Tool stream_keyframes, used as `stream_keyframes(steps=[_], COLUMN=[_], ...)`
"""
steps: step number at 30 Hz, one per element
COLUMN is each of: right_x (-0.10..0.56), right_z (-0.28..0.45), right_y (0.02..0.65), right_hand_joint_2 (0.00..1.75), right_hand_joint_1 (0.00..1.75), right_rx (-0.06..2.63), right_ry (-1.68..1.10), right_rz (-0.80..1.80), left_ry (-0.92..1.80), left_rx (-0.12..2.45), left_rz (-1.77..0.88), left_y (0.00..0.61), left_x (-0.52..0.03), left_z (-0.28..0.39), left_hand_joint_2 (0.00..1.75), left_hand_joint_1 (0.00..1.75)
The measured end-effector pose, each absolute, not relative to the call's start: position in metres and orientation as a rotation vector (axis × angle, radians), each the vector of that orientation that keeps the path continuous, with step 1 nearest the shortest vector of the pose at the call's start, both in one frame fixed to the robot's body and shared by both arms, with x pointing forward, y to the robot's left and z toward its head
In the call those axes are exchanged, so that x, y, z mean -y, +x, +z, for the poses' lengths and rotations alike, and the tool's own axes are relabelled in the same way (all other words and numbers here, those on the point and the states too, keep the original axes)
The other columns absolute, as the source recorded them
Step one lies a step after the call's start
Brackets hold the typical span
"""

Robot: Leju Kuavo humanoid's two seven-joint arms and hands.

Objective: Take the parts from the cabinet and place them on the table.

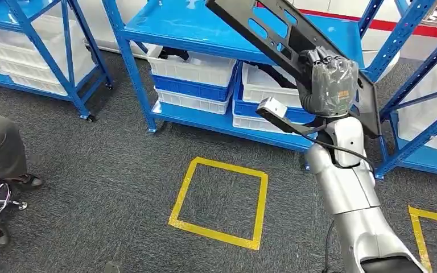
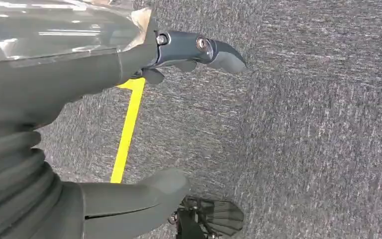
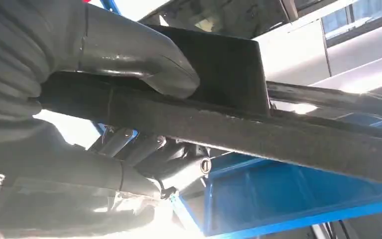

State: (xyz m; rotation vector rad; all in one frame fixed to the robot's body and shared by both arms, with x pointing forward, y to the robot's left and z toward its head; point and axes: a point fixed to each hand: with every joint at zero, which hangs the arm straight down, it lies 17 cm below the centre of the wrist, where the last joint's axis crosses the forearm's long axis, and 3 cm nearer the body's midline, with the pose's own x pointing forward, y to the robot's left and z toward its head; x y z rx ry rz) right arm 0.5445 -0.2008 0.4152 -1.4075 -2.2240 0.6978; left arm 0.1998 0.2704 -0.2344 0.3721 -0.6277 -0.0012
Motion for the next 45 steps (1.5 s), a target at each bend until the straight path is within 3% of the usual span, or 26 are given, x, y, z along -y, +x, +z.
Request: stream_keyframes(steps=[45], right_x=[0.209], right_z=[0.395], right_y=[0.533], right_hand_joint_2=[1.75], right_hand_joint_1=[1.75], right_rx=[2.189], right_ry=[-1.411], right_rz=[0.732], left_ry=[0.37], left_rx=[0.637], left_rz=[-0.044], left_y=[0.203], left_x=[-0.27], left_z=[-0.234], left_hand_joint_2=[1.75], left_hand_joint_1=[0.0])
